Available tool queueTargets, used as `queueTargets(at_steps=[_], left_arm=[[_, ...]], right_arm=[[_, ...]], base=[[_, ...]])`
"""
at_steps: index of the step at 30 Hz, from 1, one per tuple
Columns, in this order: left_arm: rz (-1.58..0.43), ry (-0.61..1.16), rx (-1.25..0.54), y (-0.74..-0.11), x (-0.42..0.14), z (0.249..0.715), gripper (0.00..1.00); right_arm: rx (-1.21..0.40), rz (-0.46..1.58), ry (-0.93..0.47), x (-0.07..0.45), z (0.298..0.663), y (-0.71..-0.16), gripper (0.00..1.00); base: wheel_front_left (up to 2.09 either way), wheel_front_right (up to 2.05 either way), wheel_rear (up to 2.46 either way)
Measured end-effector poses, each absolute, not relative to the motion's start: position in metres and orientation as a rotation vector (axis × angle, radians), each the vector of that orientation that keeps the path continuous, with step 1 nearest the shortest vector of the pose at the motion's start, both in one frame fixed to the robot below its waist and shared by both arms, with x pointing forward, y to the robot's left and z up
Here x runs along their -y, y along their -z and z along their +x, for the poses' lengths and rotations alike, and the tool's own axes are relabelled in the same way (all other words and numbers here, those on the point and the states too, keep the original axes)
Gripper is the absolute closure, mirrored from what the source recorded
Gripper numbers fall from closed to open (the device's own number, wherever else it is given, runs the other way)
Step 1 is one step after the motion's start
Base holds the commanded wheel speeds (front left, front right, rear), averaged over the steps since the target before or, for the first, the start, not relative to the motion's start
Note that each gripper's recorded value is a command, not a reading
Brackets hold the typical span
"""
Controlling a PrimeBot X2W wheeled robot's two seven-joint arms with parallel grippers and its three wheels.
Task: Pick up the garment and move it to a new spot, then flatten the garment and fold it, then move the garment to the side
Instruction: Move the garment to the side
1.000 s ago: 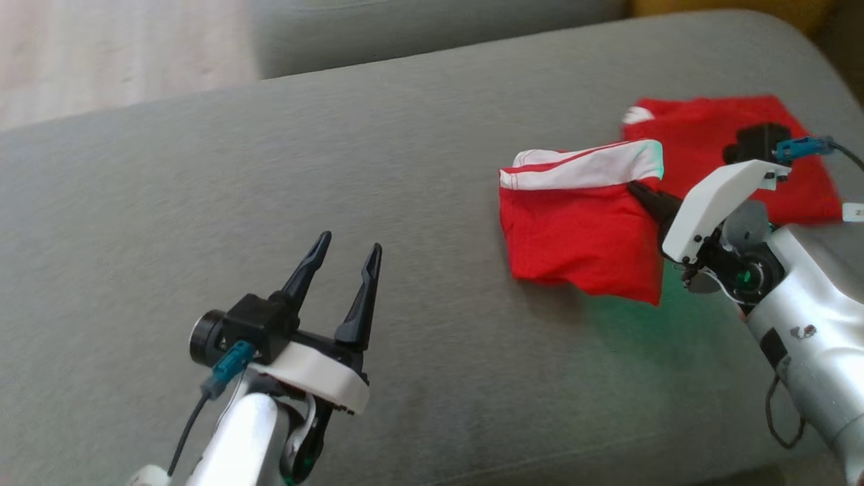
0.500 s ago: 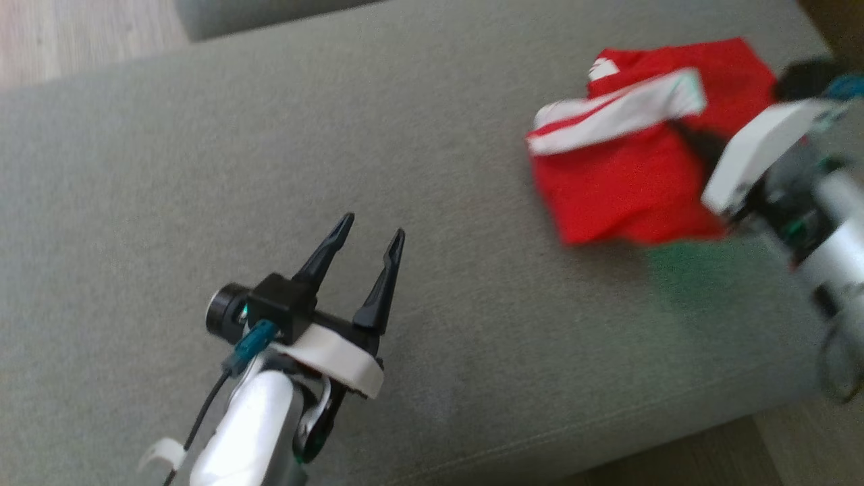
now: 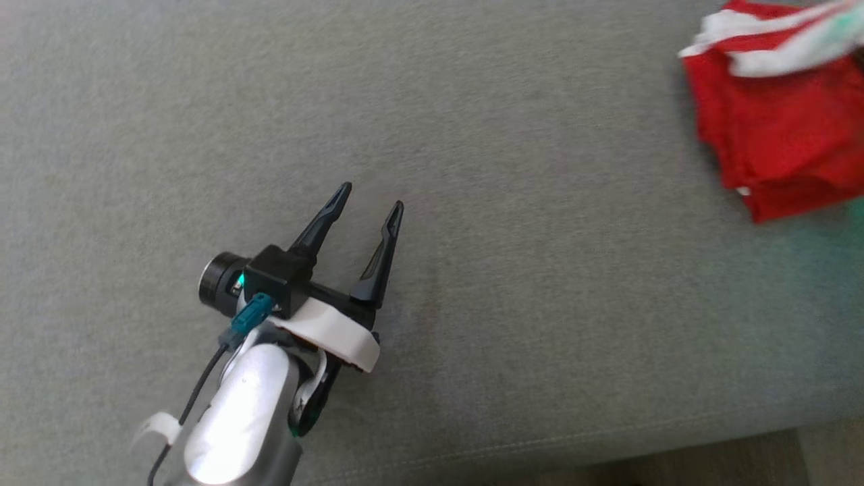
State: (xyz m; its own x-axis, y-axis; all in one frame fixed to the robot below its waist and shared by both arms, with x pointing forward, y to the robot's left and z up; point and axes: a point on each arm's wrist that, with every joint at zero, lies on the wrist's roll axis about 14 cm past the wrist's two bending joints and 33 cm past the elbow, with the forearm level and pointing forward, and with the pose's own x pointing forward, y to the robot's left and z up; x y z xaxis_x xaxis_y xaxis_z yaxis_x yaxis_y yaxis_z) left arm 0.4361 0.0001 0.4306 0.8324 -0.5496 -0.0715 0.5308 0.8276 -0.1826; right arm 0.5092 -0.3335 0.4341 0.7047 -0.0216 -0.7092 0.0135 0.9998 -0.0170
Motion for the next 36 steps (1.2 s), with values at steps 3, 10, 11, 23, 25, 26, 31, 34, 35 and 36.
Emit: queueTargets(at_steps=[3, 10, 11, 23, 25, 26, 31, 34, 35, 36], left_arm=[[-0.157, 0.551, -0.141, -0.423, -0.008, 0.437, 0.00], [-0.143, 0.523, -0.111, -0.435, -0.017, 0.439, 0.00], [-0.141, 0.520, -0.100, -0.440, -0.018, 0.439, 0.00], [-0.162, 0.300, 0.046, -0.501, -0.077, 0.423, 0.00], [-0.151, 0.261, 0.063, -0.508, -0.089, 0.417, 0.00], [-0.146, 0.241, 0.074, -0.512, -0.096, 0.414, 0.00], [-0.147, 0.165, 0.129, -0.532, -0.121, 0.402, 0.00], [-0.141, 0.114, 0.128, -0.532, -0.135, 0.396, 0.00], [-0.136, 0.098, 0.117, -0.528, -0.139, 0.394, 0.00], [-0.132, 0.083, 0.104, -0.523, -0.143, 0.391, 0.00]], right_arm=[[-0.842, -0.058, 0.055, 0.346, 0.507, -0.416, 1.00], [-0.737, -0.137, 0.088, 0.353, 0.520, -0.434, 0.00], [-0.710, -0.148, 0.089, 0.353, 0.521, -0.440, 0.00], [-0.159, -0.076, -0.103, 0.280, 0.527, -0.575, 0.00], [-0.114, -0.049, -0.131, 0.269, 0.515, -0.583, 0.00], [-0.097, -0.043, -0.144, 0.265, 0.509, -0.585, 0.00], [-0.004, 0.012, -0.151, 0.258, 0.482, -0.594, 0.00], [0.011, 0.025, -0.166, 0.247, 0.469, -0.584, 0.00], [0.012, 0.034, -0.170, 0.243, 0.466, -0.579, 0.00], [0.013, 0.044, -0.174, 0.239, 0.462, -0.574, 0.00]], base=[[0.00, 0.00, 0.00], [0.00, 0.00, 0.00], [0.00, 0.00, 0.00], [0.00, 0.00, 0.00], [0.00, 0.00, 0.00], [0.00, 0.00, 0.00], [0.00, 0.00, 0.00], [0.00, 0.00, 0.00], [0.00, 0.00, 0.00], [0.00, 0.00, 0.00]])
